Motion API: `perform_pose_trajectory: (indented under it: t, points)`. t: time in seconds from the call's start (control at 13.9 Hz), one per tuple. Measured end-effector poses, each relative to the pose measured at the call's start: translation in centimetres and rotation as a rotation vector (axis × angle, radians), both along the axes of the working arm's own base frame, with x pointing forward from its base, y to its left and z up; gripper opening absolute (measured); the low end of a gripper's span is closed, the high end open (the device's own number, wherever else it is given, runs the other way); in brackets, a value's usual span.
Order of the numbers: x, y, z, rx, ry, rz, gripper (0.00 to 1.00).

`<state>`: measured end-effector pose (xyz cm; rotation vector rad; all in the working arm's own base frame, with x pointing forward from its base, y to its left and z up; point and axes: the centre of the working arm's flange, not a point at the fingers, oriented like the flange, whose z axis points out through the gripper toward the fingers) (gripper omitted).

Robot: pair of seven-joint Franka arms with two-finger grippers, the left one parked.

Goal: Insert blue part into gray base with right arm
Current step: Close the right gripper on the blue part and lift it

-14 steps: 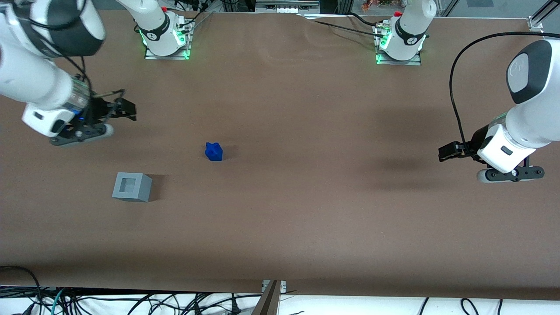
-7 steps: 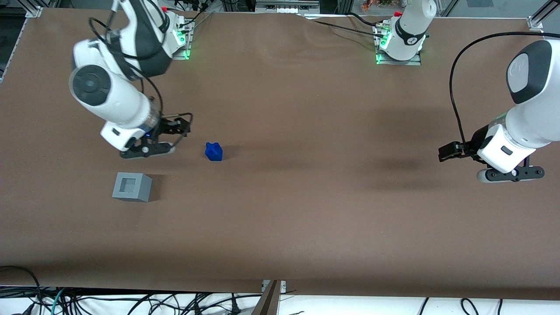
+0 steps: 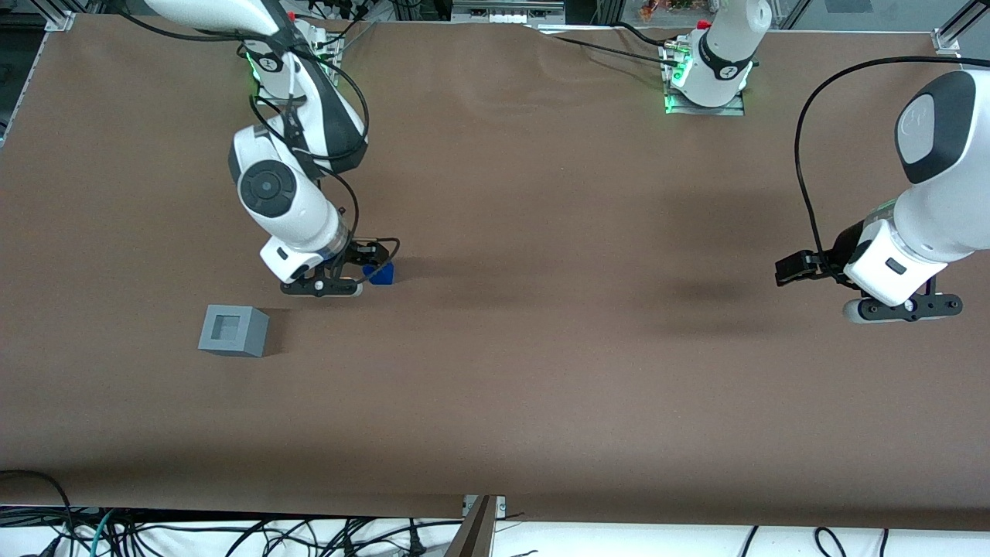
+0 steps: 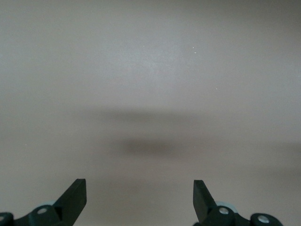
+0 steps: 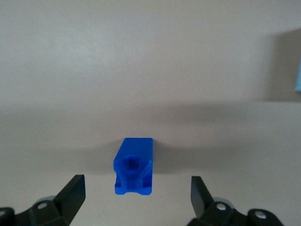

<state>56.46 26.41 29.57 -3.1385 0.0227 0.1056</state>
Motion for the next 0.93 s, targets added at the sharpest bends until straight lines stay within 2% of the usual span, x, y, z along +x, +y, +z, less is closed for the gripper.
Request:
perform_pose_trajectory:
  t: [0.36, 0.79, 0.93]
  points:
    - [-0.5, 1.3, -5.5, -0.008, 0.015, -0.015, 1.0]
    - [-1.1, 1.6, -7.7, -0.019, 0.032, -0.011, 0.96]
    - [-1.3, 1.4, -8.1, -0.025, 0.039, -0.011, 0.79]
